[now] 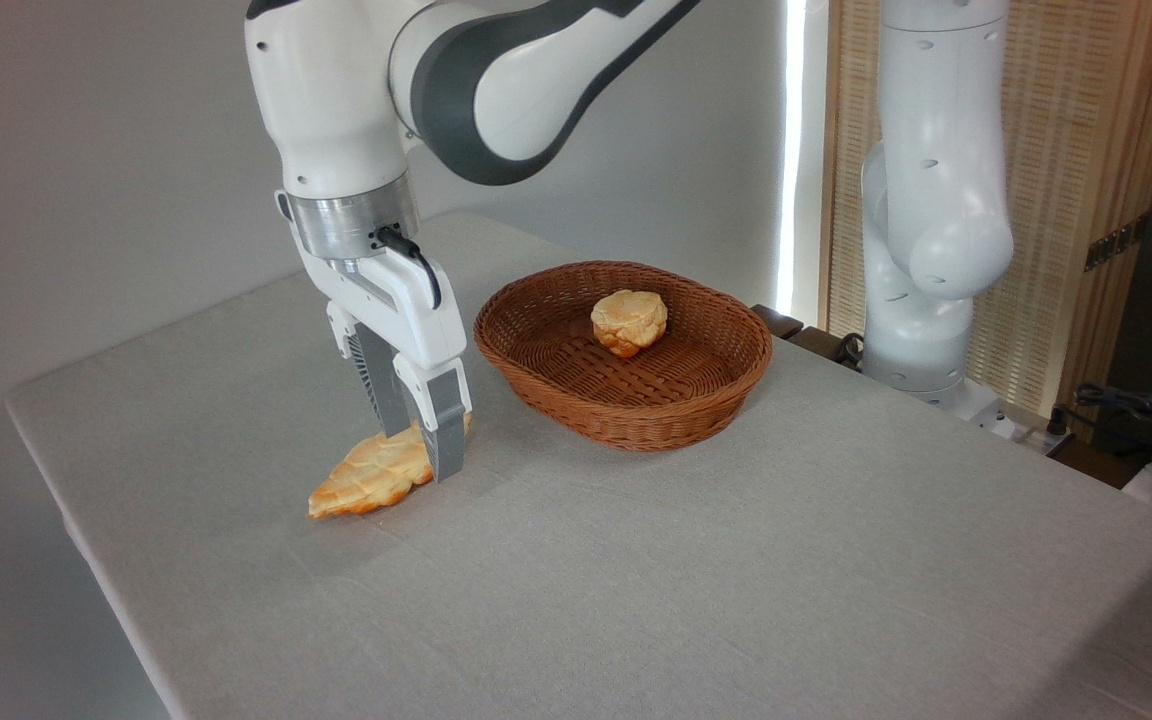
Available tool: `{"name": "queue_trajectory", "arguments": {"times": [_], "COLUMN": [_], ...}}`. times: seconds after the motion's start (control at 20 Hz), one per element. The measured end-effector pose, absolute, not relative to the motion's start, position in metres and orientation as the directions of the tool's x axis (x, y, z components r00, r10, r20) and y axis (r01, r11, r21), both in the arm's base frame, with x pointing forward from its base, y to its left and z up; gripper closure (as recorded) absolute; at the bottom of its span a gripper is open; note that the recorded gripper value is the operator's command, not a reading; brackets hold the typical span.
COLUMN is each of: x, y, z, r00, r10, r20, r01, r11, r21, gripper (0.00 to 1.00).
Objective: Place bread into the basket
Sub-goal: 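Lower the gripper onto the bread slice and close on it, then lift the bread slice and carry it over the wicker basket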
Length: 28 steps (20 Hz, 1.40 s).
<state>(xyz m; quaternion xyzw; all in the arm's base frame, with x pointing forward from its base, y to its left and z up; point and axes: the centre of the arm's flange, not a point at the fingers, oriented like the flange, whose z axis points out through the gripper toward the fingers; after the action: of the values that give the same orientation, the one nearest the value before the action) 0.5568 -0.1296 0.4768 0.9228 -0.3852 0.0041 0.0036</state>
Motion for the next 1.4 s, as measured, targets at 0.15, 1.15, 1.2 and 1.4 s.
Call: {"name": "queue_trajectory", "arguments": {"times": [0.15,1.15,1.2,1.4], "x": [0.55,0.546,0.546,0.547], "y": [-0.165,-0.225,-0.225,-0.225], "z": [0.466,0.409,0.409,0.409], "r00": [0.742,0.732,0.732,0.731], "r10": [-0.67,-0.677,-0.677,-0.678], "r20": [-0.008,-0.076,-0.076,-0.076], "r01": [-0.67,-0.679,-0.679,-0.68], "r11": [-0.742,-0.734,-0.734,-0.733], "r21": [0.009,-0.001,-0.001,-0.002], "gripper": [0.0,0.05,0.21,0.5]}}
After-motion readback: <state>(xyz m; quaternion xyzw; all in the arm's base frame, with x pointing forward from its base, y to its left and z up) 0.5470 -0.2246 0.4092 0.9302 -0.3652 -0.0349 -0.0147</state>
